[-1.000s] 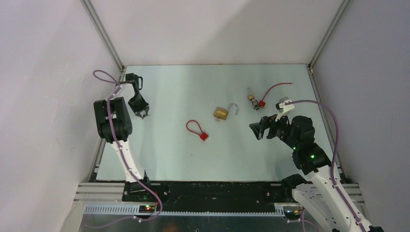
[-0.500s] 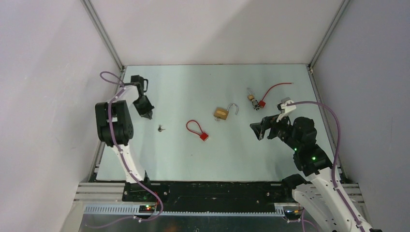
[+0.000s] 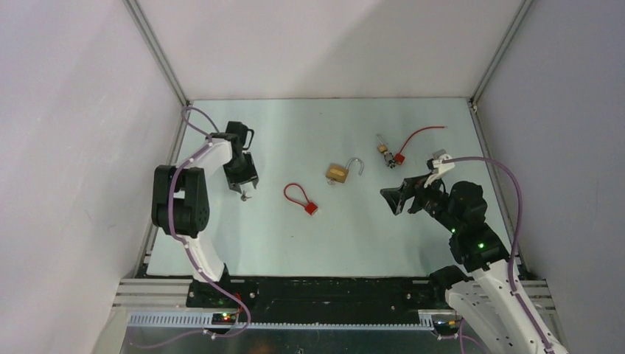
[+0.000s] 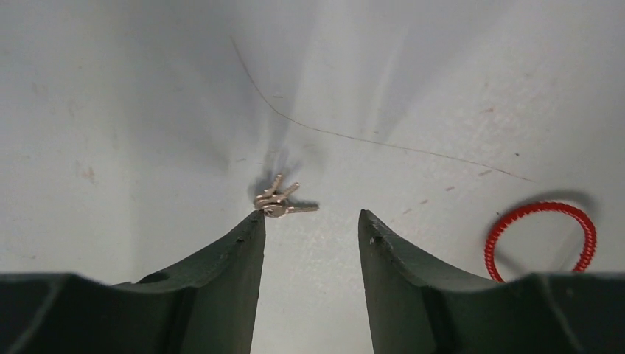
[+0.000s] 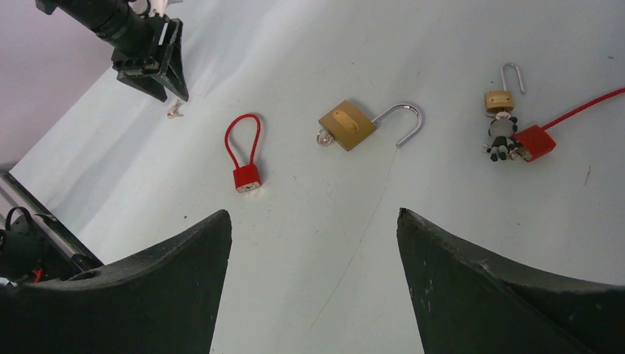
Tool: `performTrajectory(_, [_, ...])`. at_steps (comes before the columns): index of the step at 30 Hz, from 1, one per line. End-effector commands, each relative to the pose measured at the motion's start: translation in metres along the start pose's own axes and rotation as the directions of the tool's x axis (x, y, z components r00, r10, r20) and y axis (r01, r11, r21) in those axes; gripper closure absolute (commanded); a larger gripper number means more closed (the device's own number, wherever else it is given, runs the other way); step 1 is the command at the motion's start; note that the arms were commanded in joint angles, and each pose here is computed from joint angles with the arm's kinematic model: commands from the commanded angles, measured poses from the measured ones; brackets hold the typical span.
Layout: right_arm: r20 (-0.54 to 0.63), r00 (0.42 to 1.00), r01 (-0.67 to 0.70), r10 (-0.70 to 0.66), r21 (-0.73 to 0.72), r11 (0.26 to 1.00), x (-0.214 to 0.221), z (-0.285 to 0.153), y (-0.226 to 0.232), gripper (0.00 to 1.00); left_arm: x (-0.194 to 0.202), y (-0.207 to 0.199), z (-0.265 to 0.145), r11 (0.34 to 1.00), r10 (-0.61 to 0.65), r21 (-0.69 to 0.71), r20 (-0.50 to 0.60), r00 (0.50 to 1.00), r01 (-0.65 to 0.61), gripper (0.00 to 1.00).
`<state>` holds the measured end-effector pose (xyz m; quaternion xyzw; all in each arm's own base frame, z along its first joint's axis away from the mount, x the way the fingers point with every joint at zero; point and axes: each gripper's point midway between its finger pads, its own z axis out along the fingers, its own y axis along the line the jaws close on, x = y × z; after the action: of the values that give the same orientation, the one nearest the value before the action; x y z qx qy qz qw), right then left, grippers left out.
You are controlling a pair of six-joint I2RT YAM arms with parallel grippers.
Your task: Unlock with the key
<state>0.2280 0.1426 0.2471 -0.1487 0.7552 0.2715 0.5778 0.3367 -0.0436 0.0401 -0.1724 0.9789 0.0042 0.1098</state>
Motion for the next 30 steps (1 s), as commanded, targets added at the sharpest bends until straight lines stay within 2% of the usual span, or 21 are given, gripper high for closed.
performTrajectory(1, [0.029,0.999,-0.011,0.012,-0.019,1.0,-0.007,-0.007,0.006,0.15,-0.012,0.01,0.003,0.998,-0.02,-0.055,0.034,0.999,0.022,0.46])
performTrajectory(5, [0.019,1.0,-0.016,0.016,-0.006,1.0,-0.002,-0.012,0.005,0.15,-0.009,0.016,0.014,0.997,-0.028,-0.075,0.008,1.0,0.029,0.46])
performTrajectory(11, [0.029,0.999,-0.035,0.034,0.005,0.999,0.002,-0.019,0.005,0.15,0.002,0.027,0.022,0.994,-0.062,-0.093,-0.031,0.998,0.059,0.55])
performTrajectory(13, [0.03,0.999,-0.043,0.043,0.003,0.999,0.003,-0.02,0.005,0.15,0.005,0.027,0.022,0.995,-0.066,-0.082,-0.043,0.997,0.062,0.6])
performTrajectory(16, [0.035,0.998,-0.059,0.059,0.0,0.998,0.004,-0.019,0.006,0.15,0.012,0.026,0.023,0.996,-0.064,-0.066,-0.063,0.996,0.06,0.74])
performTrajectory(23, [0.058,0.991,-0.117,0.117,-0.011,0.993,0.003,-0.018,0.009,0.16,0.038,0.014,0.018,0.997,-0.064,0.026,-0.13,0.989,0.068,0.98])
performTrajectory(30, [0.046,0.983,-0.178,0.179,-0.037,0.983,0.015,-0.015,0.017,0.18,0.069,-0.013,-0.001,0.974,-0.083,0.196,-0.14,0.987,0.109,1.0])
